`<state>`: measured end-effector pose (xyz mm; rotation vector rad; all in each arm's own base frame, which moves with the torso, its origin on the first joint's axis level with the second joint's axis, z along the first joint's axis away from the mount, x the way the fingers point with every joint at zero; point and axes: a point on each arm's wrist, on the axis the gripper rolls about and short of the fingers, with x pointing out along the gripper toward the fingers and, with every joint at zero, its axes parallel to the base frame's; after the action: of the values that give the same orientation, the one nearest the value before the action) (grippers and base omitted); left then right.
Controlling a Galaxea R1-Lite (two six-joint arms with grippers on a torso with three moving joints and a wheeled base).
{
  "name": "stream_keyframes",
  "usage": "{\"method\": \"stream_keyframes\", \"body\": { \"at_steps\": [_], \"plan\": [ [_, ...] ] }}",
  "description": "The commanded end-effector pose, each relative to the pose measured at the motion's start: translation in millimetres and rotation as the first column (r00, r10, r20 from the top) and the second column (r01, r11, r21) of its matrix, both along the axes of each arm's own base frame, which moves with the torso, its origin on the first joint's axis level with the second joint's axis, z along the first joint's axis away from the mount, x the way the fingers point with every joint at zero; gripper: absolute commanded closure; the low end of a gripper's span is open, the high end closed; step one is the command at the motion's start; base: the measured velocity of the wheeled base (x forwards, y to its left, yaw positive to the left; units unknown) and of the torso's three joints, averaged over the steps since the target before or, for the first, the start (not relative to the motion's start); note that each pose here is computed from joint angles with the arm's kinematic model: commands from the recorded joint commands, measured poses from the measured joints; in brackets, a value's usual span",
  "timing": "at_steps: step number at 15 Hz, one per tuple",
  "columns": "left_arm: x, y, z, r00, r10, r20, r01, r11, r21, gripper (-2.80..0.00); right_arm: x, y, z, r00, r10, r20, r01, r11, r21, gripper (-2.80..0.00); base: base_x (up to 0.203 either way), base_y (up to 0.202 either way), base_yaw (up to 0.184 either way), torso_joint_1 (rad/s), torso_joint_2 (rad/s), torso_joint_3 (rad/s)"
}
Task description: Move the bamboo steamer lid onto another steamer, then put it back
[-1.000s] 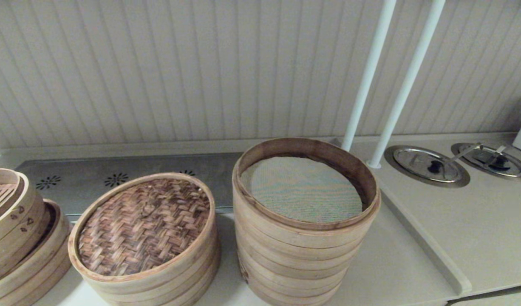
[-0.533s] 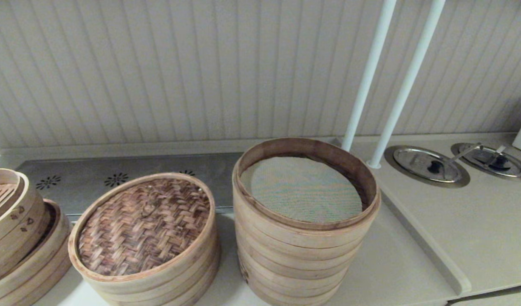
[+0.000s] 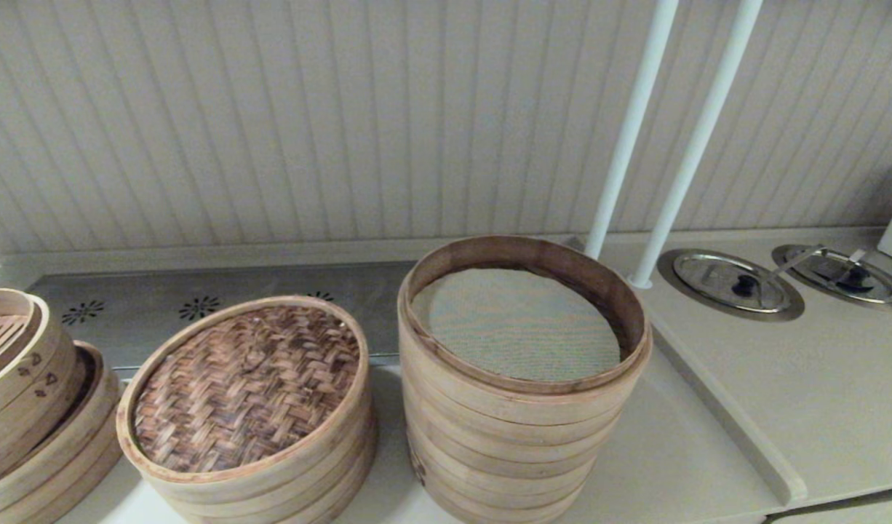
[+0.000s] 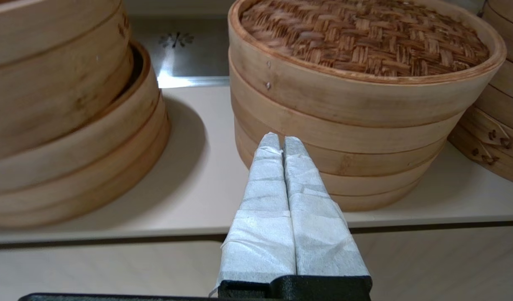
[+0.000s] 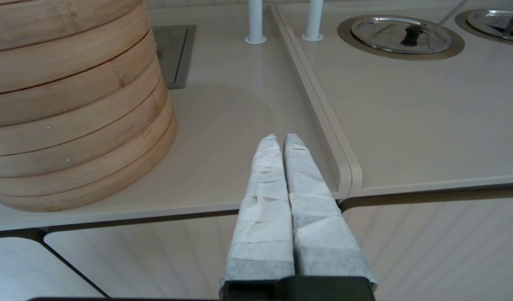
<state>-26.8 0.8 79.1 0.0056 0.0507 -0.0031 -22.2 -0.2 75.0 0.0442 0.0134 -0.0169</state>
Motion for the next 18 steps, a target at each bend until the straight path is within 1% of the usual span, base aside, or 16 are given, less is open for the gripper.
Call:
{"method": "stream_keyframes", "body": {
  "at_steps": [1,3,6,9,10,12,14,18],
  "plan": [
    [1.8,-0.1,-2.2,1.000,-0.004,0.019,0.003,1.000,0.013,0.00,0.2,0.0,-0.8,1.000,0.000,-0.003,0.000,1.000,0.000,0.00,0.000,0.000,0.000,0.000,0.00,0.000],
    [2.5,-0.1,-2.2,1.000,-0.004,0.029,0.004,1.000,0.022,0.00,0.3,0.0,-0.8,1.000,0.000,-0.005,0.000,1.000,0.000,0.00,0.000,0.000,0.000,0.000,0.00,0.000],
    [3.0,-0.1,-1.6,0.999,-0.005,0.045,0.005,1.000,0.011,0.00,0.3,0.0,-0.8,1.000,0.000,-0.005,0.000,1.000,0.000,0.00,0.000,0.000,0.000,0.000,0.00,0.000],
    [3.1,-0.1,-1.9,0.999,-0.006,0.044,0.005,1.000,0.020,0.00,0.3,0.0,-0.8,1.000,0.000,-0.005,0.000,1.000,0.000,0.00,0.000,0.000,0.000,0.000,0.00,0.000],
    [3.1,-0.1,-1.8,0.999,-0.005,0.046,0.005,1.000,0.013,0.00,0.3,0.0,-0.8,1.000,0.000,-0.004,0.000,1.000,0.000,0.00,0.000,0.000,0.000,0.000,0.00,0.000],
    [3.1,-0.1,-2.0,0.999,-0.006,0.044,0.005,1.000,0.026,0.00,0.3,0.0,-0.8,1.000,0.000,-0.005,0.000,1.000,0.000,0.00,0.000,0.000,0.000,0.000,0.00,0.000],
    [3.0,-0.1,-1.5,0.999,-0.005,0.051,0.005,1.000,0.008,0.00,0.3,0.0,-0.8,1.000,0.001,-0.005,-0.001,1.000,-0.001,0.00,0.000,0.000,0.000,0.000,0.00,0.000],
    [3.0,-0.1,-1.5,0.999,-0.005,0.051,0.005,1.000,0.008,0.00,0.3,0.0,-1.0,1.000,0.001,-0.006,-0.001,1.000,0.000,0.00,0.000,0.000,0.000,0.000,0.00,0.000]
  ]
}}
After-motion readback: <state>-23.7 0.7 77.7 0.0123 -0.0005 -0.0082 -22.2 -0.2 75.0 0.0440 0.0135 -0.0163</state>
